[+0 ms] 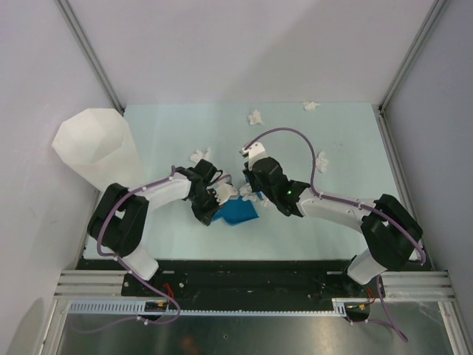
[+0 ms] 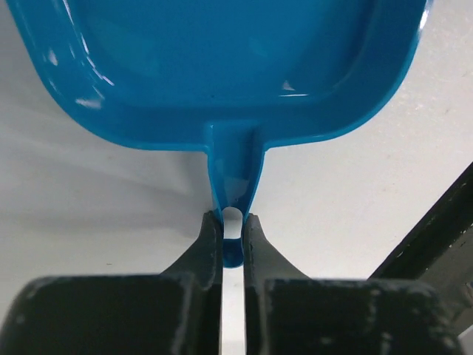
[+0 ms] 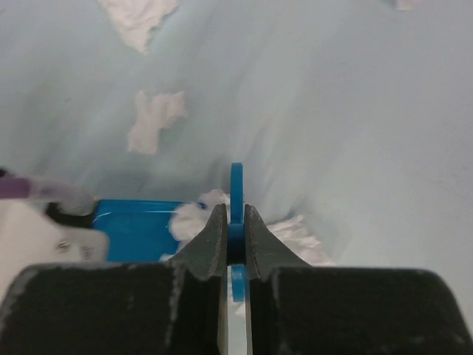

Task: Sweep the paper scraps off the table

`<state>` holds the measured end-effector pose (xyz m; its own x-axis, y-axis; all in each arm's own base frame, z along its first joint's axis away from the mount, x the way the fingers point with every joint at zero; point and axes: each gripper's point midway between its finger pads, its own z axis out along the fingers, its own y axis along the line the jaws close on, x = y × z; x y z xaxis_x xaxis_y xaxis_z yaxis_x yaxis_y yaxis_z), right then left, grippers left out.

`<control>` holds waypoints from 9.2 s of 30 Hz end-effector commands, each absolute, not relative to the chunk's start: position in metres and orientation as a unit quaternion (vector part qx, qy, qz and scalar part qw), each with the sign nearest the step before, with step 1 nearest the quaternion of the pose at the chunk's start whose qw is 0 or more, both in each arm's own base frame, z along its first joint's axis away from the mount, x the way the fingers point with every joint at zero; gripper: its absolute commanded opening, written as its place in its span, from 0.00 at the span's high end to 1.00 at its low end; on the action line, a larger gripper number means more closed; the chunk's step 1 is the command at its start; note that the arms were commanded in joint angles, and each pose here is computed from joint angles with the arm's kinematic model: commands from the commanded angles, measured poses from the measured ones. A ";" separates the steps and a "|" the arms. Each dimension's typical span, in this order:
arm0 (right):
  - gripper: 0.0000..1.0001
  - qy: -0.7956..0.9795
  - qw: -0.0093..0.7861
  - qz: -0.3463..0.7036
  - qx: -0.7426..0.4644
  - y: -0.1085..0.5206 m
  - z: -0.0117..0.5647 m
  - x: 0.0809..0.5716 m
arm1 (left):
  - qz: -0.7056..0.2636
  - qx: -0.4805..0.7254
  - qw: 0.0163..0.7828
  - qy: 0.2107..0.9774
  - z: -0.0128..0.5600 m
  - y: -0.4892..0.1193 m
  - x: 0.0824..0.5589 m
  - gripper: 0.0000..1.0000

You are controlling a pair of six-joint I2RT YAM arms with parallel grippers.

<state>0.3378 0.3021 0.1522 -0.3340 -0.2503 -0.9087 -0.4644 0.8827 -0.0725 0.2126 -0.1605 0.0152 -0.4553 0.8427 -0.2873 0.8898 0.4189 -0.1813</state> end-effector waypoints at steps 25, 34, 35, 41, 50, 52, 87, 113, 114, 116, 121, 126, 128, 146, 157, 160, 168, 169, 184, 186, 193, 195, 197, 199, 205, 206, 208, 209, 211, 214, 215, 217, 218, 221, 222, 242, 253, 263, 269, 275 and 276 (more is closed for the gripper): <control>1.00 0.772 0.602 0.063 -0.195 0.304 0.220 0.314 | -0.049 0.524 0.077 0.847 0.036 -0.104 0.203 1.00; 1.00 0.783 0.591 0.041 -0.192 0.311 0.190 0.340 | -0.010 0.517 0.039 0.855 0.023 -0.091 0.218 1.00; 1.00 0.784 0.584 0.049 -0.203 0.317 0.184 0.339 | -0.010 0.515 0.043 0.856 0.025 -0.093 0.221 1.00; 1.00 0.792 0.558 0.123 -0.215 0.345 0.178 0.322 | -0.035 0.515 0.044 0.856 0.024 -0.105 0.224 1.00; 1.00 0.769 0.554 0.253 -0.195 0.385 0.224 0.273 | -0.080 0.506 0.056 0.857 0.027 -0.127 0.230 1.00; 1.00 0.771 0.556 0.253 -0.181 0.381 0.229 0.274 | -0.096 0.504 0.067 0.856 0.032 -0.133 0.230 1.00; 1.00 0.793 0.606 0.065 -0.015 0.212 0.272 0.294 | -0.110 0.337 0.335 0.873 0.197 -0.121 0.289 1.00; 1.00 0.841 0.532 0.075 -0.070 0.237 0.212 0.283 | -0.166 0.203 0.425 0.867 0.309 -0.084 0.319 1.00; 1.00 0.842 0.529 0.076 -0.072 0.238 0.211 0.281 | -0.167 0.196 0.424 0.868 0.310 -0.081 0.321 1.00; 1.00 0.845 0.523 0.079 -0.077 0.240 0.207 0.278 | -0.173 0.187 0.423 0.870 0.314 -0.078 0.321 1.00; 1.00 0.850 0.513 0.076 -0.091 0.243 0.199 0.272 | -0.165 0.152 0.444 0.868 0.334 -0.060 0.325 1.00; 1.00 0.852 0.503 0.080 -0.118 0.248 0.189 0.270 | -0.114 0.129 0.476 0.862 0.357 -0.033 0.328 1.00; 1.00 0.852 0.501 0.086 -0.128 0.251 0.186 0.269 | -0.083 0.117 0.487 0.862 0.368 -0.018 0.329 1.00; 1.00 0.848 0.479 0.118 -0.193 0.268 0.176 0.253 | 0.238 0.022 0.408 0.881 0.393 0.157 0.283 1.00; 1.00 0.825 0.495 0.162 -0.220 0.283 0.194 0.244 | 0.505 0.071 0.153 0.846 0.401 0.229 0.208 1.00; 1.00 0.817 0.505 0.172 -0.218 0.283 0.205 0.243 | 0.560 0.110 0.115 0.813 0.408 0.225 0.207 1.00; 1.00 0.800 0.529 0.186 -0.216 0.281 0.226 0.243 | 0.695 0.133 0.067 0.704 0.455 0.225 0.200 1.00; 1.00 0.797 0.532 0.189 -0.215 0.280 0.229 0.242 | 0.700 0.158 0.042 0.695 0.439 0.227 0.206 1.00; 1.00 0.775 0.576 0.194 -0.173 0.264 0.263 0.266 | 0.716 0.132 0.254 0.637 0.501 0.202 0.236 1.00; 1.00 0.771 0.586 0.198 -0.151 0.258 0.270 0.281 | 0.673 0.098 0.333 0.653 0.502 0.196 0.245 1.00; 1.00 0.735 0.664 0.113 -0.081 0.195 0.313 0.373 | 0.551 0.099 0.499 0.661 0.507 0.142 0.284 1.00; 1.00 0.711 0.696 0.066 -0.070 0.168 0.331 0.405 | 0.467 0.108 0.539 0.693 0.489 0.117 0.299 1.00; 1.00 0.691 0.721 0.015 -0.053 0.138 0.335 0.443 | 0.385 0.118 0.579 0.709 0.486 0.092 0.313 1.00; 1.00 0.662 0.748 -0.008 -0.044 0.119 0.350 0.467 | 0.301 0.146 0.588 0.736 0.458 0.058 0.331 1.00; 1.00 0.616 0.770 -0.101 -0.128 0.090 0.346 0.564 | 0.173 0.222 0.558 0.781 0.393 -0.012 0.351 1.00; 1.00 0.612 0.768 -0.100 -0.162 0.098 0.323 0.584 | 0.157 0.232 0.548 0.788 0.382 -0.020 0.354 1.00; 1.00 0.579 0.773 -0.158 -0.206 0.090 0.335 0.608 | 0.117 0.254 0.522 0.805 0.353 -0.038 0.358 1.00; 1.00 0.586 0.759 -0.172 -0.228 0.091 0.321 0.622 | 0.106 0.263 0.503 0.816 0.337 -0.043 0.360 1.00; 1.00 0.593 0.724 -0.217 -0.276 0.081 0.282 0.656 | 0.075 0.285 0.478 0.827 0.312 -0.057 0.359 1.00; 1.00 0.567 0.702 -0.245 -0.355 0.077 0.255 0.695 | 0.058 0.308 0.432 0.846 0.274 -0.067 0.361 1.00; 1.00 0.541 0.711 -0.245 -0.376 0.082 0.270 0.704 | 0.055 0.314 0.421 0.849 0.267 -0.069 0.361 1.00; 1.00 0.544 0.688 -0.243 -0.414 0.086 0.234 0.723 | 0.052 0.320 0.397 0.859 0.249 -0.070 0.363 1.00; 1.00 0.554 0.660 -0.232 -0.451 0.090 0.210 0.728 | 0.049 0.321 0.391 0.861 0.245 -0.071 0.364 1.00; 1.00 0.551 0.620 -0.232 -0.508 0.097 0.175 0.742 | 0.044 0.324 0.365 0.872 0.228 -0.072 0.365 1.00; 1.00 0.544 0.617 -0.239 -0.516 0.098 0.176 0.745 | 0.043 0.325 0.360 0.874 0.225 -0.072 0.364 1.00; 1.00 0.636 0.439 -0.127 -0.622 0.081 0.042 0.667 | 0.020 0.340 0.342 0.876 0.210 -0.083 0.373 1.00; 1.00 0.684 0.447 0.038 -0.575 0.175 0.057 0.551 | 0.006 0.354 0.340 0.871 0.206 -0.085 0.360 1.00; 1.00 0.721 0.408 0.068 -0.555 0.237 0.098 0.453 | -0.004 0.381 0.309 0.871 0.177 -0.079 0.325 1.00; 1.00 0.724 0.493 0.082 -0.474 0.262 0.177 0.440 | -0.013 0.396 0.277 0.875 0.149 -0.075 0.302 1.00; 1.00 0.786 0.521 0.137 -0.303 0.278 0.208 0.425 | 0.002 0.435 0.194 0.879 0.093 -0.059 0.254 1.00; 1.00 0.800 0.520 0.132 -0.269 0.276 0.208 0.425 | 0.003 0.441 0.183 0.878 0.087 -0.057 0.249 1.00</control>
<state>0.4303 0.2709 0.1845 -0.1527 -0.5269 -0.8361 -0.7295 0.6308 -0.2643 0.2731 -0.0609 0.1075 -0.5880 0.7120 -0.3839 0.7151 0.6794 0.1647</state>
